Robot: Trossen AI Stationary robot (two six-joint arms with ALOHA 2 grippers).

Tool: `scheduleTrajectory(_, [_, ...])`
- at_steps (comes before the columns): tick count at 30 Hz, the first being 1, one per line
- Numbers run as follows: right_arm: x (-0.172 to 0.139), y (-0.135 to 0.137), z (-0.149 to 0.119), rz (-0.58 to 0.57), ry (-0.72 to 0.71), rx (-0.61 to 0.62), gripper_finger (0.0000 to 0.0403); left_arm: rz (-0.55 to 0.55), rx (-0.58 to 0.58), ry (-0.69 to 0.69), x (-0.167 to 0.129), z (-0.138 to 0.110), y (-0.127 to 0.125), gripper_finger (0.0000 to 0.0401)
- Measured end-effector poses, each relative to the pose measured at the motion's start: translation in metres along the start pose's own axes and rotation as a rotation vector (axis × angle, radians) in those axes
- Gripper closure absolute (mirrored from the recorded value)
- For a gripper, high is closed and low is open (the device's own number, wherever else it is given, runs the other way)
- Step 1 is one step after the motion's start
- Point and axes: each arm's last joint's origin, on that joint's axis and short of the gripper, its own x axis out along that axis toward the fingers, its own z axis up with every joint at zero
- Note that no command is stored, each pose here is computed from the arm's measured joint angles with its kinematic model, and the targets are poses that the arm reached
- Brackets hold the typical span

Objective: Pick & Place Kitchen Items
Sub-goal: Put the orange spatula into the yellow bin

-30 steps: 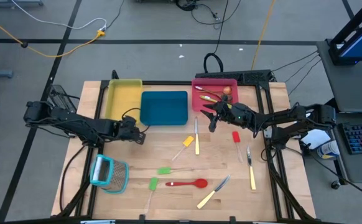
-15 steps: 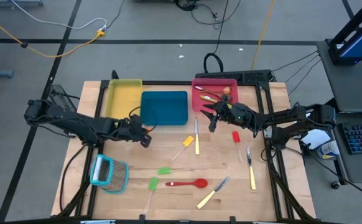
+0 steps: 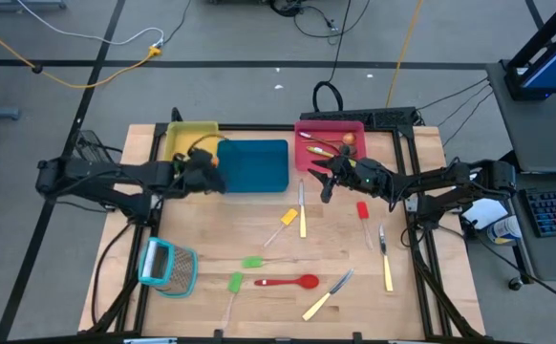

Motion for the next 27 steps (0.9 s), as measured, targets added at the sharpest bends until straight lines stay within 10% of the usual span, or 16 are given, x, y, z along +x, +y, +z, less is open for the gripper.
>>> scheduleTrajectory(8, [0.0, 0.0, 0.0, 0.0, 0.0, 0.0, 0.0275, 0.214, -0.108, 0.06, 0.038, 0.015, 0.042, 0.0371])
scheduleTrajectory(27, [0.0, 0.0, 0.0, 0.0, 0.0, -0.002, 0.0275, 0.181, -0.291, 0.17, 0.105, -0.022, 0.108, 0.0355])
